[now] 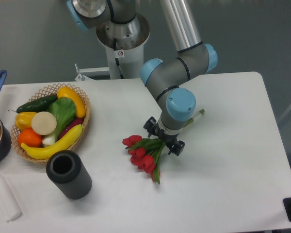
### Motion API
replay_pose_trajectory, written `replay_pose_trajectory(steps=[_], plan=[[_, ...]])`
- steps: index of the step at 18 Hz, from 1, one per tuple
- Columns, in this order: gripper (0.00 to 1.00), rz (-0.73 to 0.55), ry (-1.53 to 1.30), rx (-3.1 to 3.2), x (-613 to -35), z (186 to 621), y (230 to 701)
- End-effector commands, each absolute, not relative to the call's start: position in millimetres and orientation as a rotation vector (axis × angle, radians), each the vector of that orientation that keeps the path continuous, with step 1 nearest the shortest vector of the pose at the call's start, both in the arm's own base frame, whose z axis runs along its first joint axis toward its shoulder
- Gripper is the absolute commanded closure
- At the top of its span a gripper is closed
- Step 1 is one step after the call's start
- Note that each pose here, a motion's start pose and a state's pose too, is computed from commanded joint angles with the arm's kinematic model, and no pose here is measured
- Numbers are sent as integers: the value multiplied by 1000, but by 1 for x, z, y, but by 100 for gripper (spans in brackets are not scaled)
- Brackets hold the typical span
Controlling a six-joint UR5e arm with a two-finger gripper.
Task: Pick up the flowers from the table
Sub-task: 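Lower the gripper around the tulip stems and close it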
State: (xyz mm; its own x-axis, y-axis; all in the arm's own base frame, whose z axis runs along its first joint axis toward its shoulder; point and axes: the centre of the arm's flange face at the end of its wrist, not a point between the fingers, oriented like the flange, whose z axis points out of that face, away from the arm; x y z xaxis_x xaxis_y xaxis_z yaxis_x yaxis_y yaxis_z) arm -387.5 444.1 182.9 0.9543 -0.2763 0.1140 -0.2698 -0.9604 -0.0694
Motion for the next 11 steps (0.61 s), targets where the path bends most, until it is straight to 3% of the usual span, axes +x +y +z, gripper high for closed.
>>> replay_pose_trajectory(steps=[1,3,11], plan=[[32,-190,425,-3053,-387,183,444],[42,-185,422,-3053,-387,185,444],[52,-177,420,-3051,-387,186,445]])
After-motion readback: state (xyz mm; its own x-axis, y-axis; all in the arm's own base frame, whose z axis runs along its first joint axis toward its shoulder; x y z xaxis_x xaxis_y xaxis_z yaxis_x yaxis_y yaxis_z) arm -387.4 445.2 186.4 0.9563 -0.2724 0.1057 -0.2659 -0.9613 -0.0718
